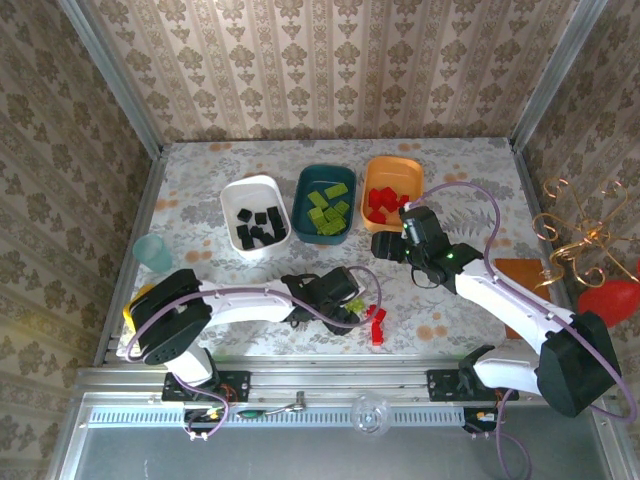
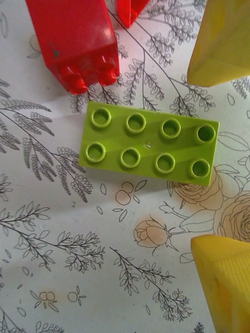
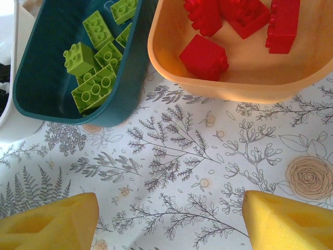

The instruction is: Sort the legos into containers by color

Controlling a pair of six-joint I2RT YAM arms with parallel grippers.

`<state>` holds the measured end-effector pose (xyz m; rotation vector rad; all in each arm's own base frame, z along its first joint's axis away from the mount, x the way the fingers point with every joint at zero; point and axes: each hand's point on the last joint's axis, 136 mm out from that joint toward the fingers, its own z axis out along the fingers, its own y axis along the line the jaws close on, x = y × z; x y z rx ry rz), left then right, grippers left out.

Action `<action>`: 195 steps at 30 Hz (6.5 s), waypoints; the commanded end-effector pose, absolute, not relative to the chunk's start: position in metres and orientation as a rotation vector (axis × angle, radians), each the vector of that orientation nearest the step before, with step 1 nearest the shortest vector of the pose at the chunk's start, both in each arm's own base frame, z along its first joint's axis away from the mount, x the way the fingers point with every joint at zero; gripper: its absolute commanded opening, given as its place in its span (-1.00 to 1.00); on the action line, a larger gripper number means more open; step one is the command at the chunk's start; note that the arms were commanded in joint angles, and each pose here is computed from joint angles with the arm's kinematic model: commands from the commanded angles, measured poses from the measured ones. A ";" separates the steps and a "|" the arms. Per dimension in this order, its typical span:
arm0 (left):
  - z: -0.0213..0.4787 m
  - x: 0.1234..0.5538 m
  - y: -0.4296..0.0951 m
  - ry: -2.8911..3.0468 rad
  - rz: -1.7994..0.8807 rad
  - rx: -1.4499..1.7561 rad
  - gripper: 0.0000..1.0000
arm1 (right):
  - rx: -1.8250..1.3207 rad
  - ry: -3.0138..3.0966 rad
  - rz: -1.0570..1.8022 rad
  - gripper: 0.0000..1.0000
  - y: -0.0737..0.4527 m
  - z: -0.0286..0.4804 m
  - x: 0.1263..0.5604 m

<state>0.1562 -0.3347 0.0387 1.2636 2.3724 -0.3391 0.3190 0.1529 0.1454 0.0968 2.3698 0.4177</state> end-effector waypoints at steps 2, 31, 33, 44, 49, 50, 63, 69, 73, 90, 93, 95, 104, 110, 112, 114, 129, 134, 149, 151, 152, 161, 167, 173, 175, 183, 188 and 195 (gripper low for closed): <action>0.046 0.161 -0.348 2.309 -0.334 1.324 0.49 | 0.121 2.351 0.439 0.49 0.151 0.152 0.319; 0.106 0.237 -0.335 2.245 -0.435 0.935 -0.47 | 0.155 2.327 0.421 0.50 0.141 0.154 0.316; 0.131 0.267 -0.325 2.209 -0.432 0.804 -0.47 | 0.159 2.329 0.423 0.50 0.140 0.153 0.315; 0.148 0.397 -0.317 2.292 -0.491 0.531 -0.48 | 0.158 2.362 0.432 0.50 0.139 0.144 0.306; 0.130 0.433 -0.324 2.362 -0.478 0.481 -0.39 | 0.136 2.397 0.455 0.50 0.141 0.138 0.296; 0.128 0.437 -0.327 2.372 -0.485 0.483 -0.34 | 0.134 2.403 0.462 0.50 0.142 0.136 0.294; 0.187 0.432 -0.341 2.248 -0.590 0.479 0.55 | 0.004 2.589 0.523 0.52 0.168 0.089 0.242; 0.217 0.370 -0.345 2.137 -0.701 0.529 1.00 | -0.212 2.673 0.425 0.51 0.190 0.069 0.221; 0.218 0.328 -0.337 2.097 -0.747 0.530 1.00 | -0.347 2.731 0.289 0.50 0.194 0.054 0.211; 0.181 0.237 -0.267 2.096 -0.727 0.411 1.00 | -0.460 2.791 0.193 -0.17 0.207 0.021 0.207; 0.172 0.230 -0.260 2.113 -0.702 0.414 1.00 | -0.426 2.747 0.206 -0.32 0.209 0.033 0.220; 0.166 0.225 -0.257 2.122 -0.692 0.409 1.00 | -0.385 2.706 0.234 -0.36 0.209 0.047 0.233; 0.145 0.210 -0.243 2.147 -0.681 0.369 1.00 | -0.110 2.470 0.308 -0.43 0.186 0.141 0.314; 0.134 0.203 -0.237 2.171 -0.693 0.345 1.00 | 0.141 2.335 0.225 -0.43 0.151 0.173 0.395; 0.132 0.201 -0.235 2.180 -0.692 0.336 1.00 | 0.200 2.336 0.191 -0.44 0.141 0.170 0.420; 0.131 0.199 -0.234 2.184 -0.697 0.333 1.00 | 0.259 2.352 0.162 -0.44 0.131 0.164 0.444; 0.137 0.193 -0.214 2.145 -0.679 0.287 1.00 | 0.342 2.363 0.069 0.42 0.106 0.172 0.483; 0.147 0.195 -0.207 2.112 -0.659 0.274 1.00 | 0.281 2.376 0.175 0.48 0.125 0.180 0.441; 0.182 0.200 -0.178 1.992 -0.558 0.234 1.00 | -0.310 2.851 0.225 0.51 0.173 0.070 0.184; 0.181 0.201 -0.178 1.989 -0.557 0.234 1.00 | -0.377 2.890 0.212 0.51 0.177 0.063 0.163; 0.180 0.201 -0.179 1.991 -0.556 0.233 1.00 | -0.404 2.901 0.227 0.51 0.181 0.061 0.155; 0.166 0.202 -0.181 2.036 -0.538 0.240 1.00 | -0.665 2.982 0.197 0.40 0.213 0.025 0.125; 0.161 0.200 -0.179 2.054 -0.534 0.240 1.00 | -0.689 2.986 0.194 0.00 0.220 0.014 0.128; 0.160 0.200 -0.179 2.053 -0.542 0.234 1.00 | -0.653 2.902 0.220 -0.46 0.226 0.034 0.149; 0.160 0.200 -0.180 2.052 -0.542 0.234 1.00 | -0.590 2.854 0.252 -0.50 0.225 0.050 0.168; 0.156 0.200 -0.177 2.065 -0.532 0.223 1.00 | -0.097 2.496 0.396 -0.52 0.186 0.155 0.297; 0.154 0.200 -0.174 2.071 -0.519 0.212 1.00 | 0.173 2.378 0.336 -0.52 0.142 0.179 0.379; 0.149 0.198 -0.172 2.092 -0.510 0.208 1.00 | 0.349 2.448 0.208 -0.52 0.107 0.146 0.464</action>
